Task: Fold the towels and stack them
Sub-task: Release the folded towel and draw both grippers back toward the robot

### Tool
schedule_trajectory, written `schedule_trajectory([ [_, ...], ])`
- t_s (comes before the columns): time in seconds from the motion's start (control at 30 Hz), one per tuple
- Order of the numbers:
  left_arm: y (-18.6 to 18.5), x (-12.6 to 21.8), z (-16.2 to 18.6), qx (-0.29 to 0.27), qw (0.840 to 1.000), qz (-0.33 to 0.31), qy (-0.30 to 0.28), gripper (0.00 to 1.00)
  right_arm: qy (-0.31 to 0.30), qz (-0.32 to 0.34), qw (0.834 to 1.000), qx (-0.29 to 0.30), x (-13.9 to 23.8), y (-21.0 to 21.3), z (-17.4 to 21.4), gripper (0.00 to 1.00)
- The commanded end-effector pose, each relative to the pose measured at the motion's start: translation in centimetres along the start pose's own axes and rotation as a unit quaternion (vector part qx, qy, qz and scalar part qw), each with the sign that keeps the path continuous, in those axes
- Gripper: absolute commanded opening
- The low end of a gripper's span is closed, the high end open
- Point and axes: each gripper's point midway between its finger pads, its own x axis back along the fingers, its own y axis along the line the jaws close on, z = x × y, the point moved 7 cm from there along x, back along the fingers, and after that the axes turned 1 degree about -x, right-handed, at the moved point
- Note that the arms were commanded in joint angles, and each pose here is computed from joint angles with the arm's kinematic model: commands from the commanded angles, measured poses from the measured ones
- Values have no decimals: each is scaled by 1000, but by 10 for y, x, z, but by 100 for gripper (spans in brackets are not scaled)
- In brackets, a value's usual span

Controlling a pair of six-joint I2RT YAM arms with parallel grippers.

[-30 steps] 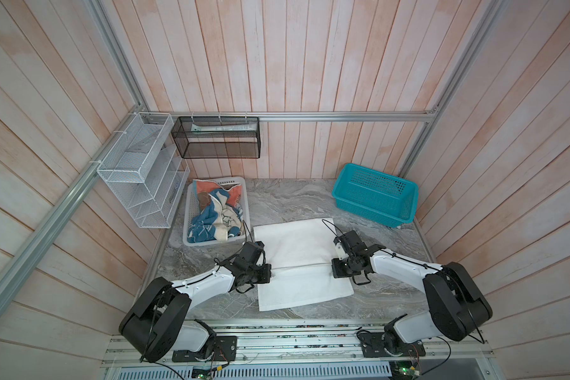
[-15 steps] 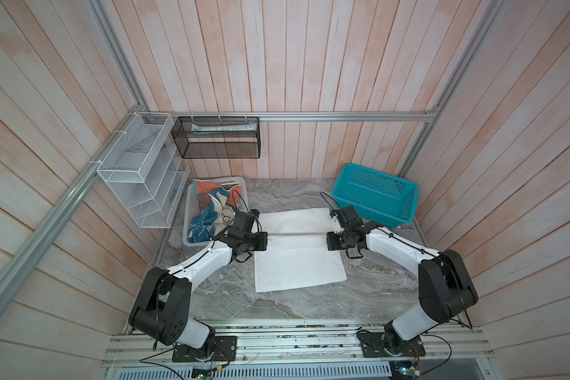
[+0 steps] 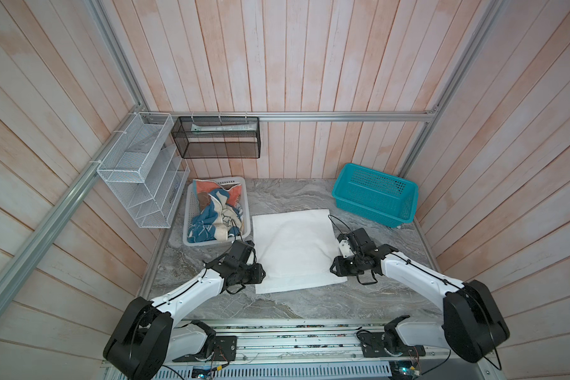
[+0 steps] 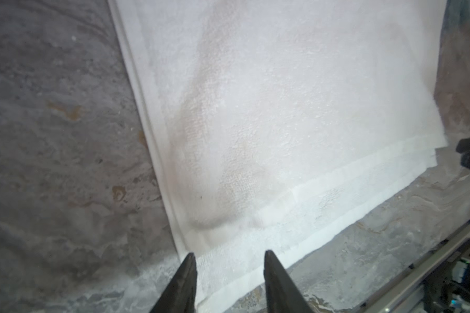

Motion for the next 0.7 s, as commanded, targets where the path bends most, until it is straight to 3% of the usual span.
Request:
schedule_trajectory([
  [0.0,1,12,3,39,999,-3,-21,46,-25,-22,999,-28,21,6,6,51],
  [0.17,7,17,7,94,995,-17,-21,47,-55,2,997,-55,24,-4,5,54],
  [0.33,5,14,7,159,986,32,-32,47,-47,11,992,-119,10,-25,-2,50],
  [0.47,4,6,8,192,977,76,-47,42,-52,-9,989,-141,-1,-29,-3,50],
  [0.67,6,-7,5,209,973,87,-49,38,-42,-5,987,-154,-12,-37,3,50],
])
